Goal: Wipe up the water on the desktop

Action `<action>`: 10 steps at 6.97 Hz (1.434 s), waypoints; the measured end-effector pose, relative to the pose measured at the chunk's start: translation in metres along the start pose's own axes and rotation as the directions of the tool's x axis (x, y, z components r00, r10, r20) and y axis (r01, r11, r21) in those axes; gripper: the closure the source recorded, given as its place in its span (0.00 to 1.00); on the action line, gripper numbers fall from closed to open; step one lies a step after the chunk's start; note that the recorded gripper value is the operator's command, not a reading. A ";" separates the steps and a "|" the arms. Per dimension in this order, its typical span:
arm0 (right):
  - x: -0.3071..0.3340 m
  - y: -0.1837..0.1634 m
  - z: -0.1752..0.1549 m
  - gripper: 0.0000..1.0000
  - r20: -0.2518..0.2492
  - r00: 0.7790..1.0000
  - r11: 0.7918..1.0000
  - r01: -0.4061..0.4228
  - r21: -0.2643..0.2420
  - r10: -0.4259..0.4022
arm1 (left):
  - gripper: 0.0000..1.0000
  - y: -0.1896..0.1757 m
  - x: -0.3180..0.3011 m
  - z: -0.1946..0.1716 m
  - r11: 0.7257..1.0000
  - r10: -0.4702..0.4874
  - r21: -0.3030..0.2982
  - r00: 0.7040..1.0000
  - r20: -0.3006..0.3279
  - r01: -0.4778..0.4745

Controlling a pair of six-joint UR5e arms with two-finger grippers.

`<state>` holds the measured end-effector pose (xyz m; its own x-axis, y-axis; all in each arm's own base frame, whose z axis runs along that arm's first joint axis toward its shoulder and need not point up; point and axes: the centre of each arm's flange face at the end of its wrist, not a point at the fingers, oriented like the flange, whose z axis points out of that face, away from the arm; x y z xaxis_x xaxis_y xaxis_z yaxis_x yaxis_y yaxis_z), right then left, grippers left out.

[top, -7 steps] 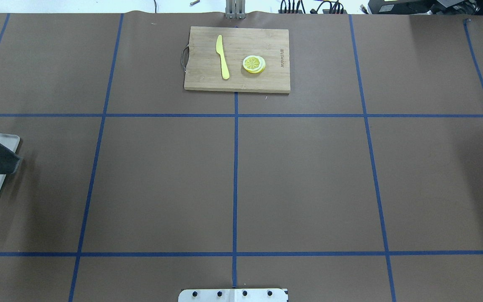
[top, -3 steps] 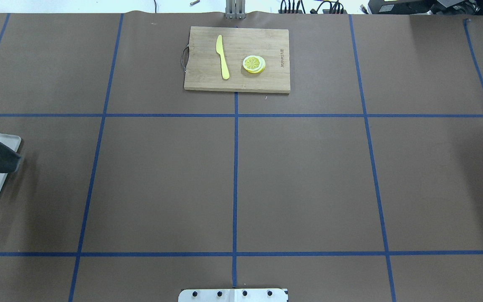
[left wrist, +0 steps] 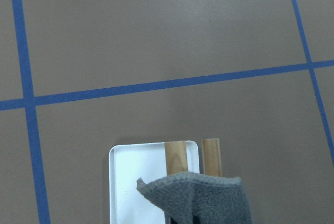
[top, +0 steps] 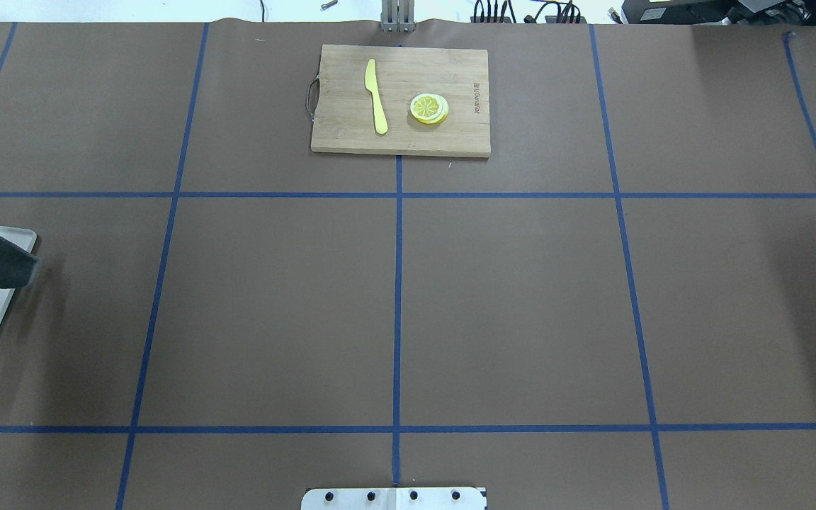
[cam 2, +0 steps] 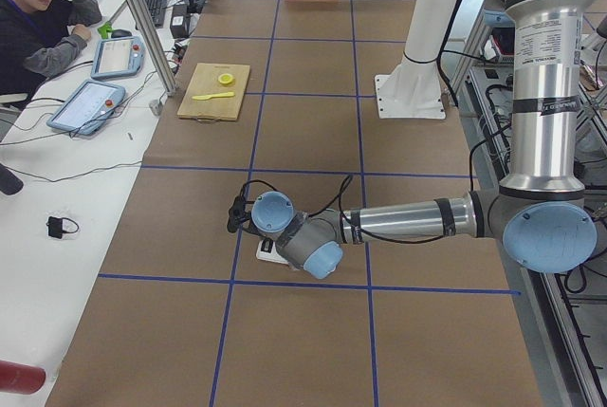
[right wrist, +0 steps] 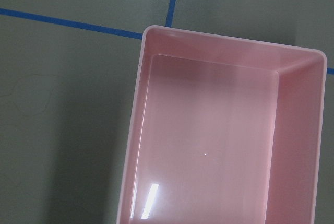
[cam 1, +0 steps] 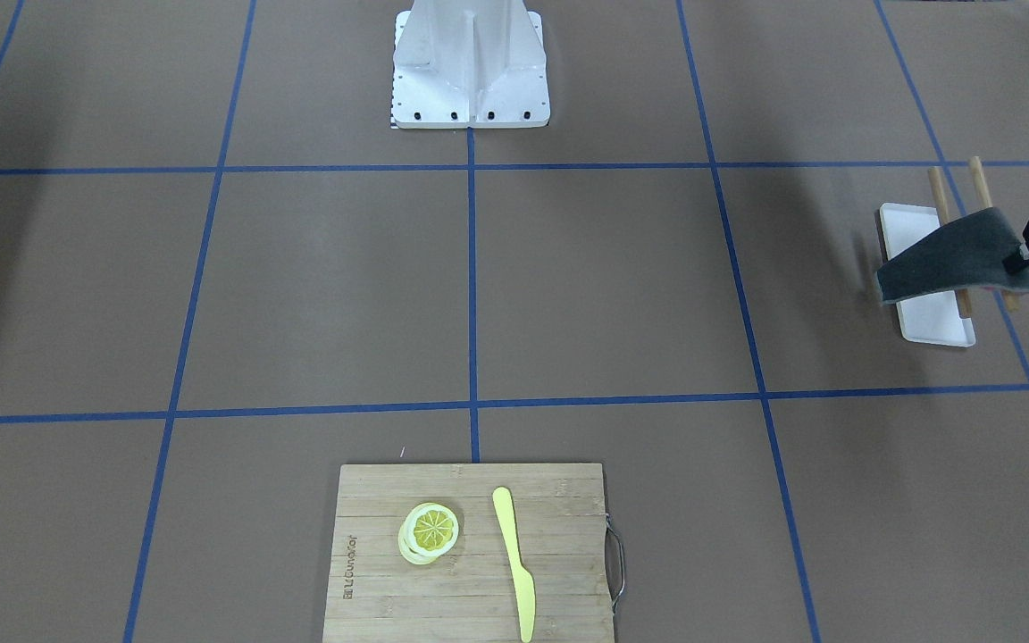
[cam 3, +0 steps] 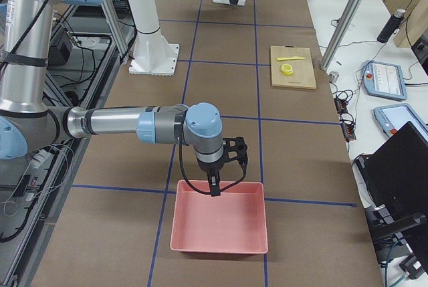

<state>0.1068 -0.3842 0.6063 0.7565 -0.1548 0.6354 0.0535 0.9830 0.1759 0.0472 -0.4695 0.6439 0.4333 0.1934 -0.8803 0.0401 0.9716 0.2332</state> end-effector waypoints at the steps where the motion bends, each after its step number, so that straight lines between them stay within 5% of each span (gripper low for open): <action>1: 0.000 0.000 0.000 0.00 0.000 1.000 1.000 0.000 0.000 0.000 | 1.00 -0.001 0.001 -0.001 1.000 0.002 0.001 1.000 -0.002 -0.002; 8: -0.006 -0.004 -0.007 0.00 0.000 1.000 1.000 0.013 0.016 -0.013 | 1.00 -0.031 0.056 -0.049 0.997 0.040 0.064 0.998 -0.044 -0.037; 10: -0.015 -0.008 -0.018 0.00 -0.004 1.000 0.999 0.019 0.039 -0.019 | 1.00 -0.053 0.117 -0.081 0.994 -0.038 0.098 0.997 -0.060 0.044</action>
<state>0.1069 -0.3885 0.5819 0.7580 -0.1726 0.6290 0.0423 0.9753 0.2167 0.0231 -0.4871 0.4954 0.3765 0.1637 -0.9118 0.1472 0.9612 0.2333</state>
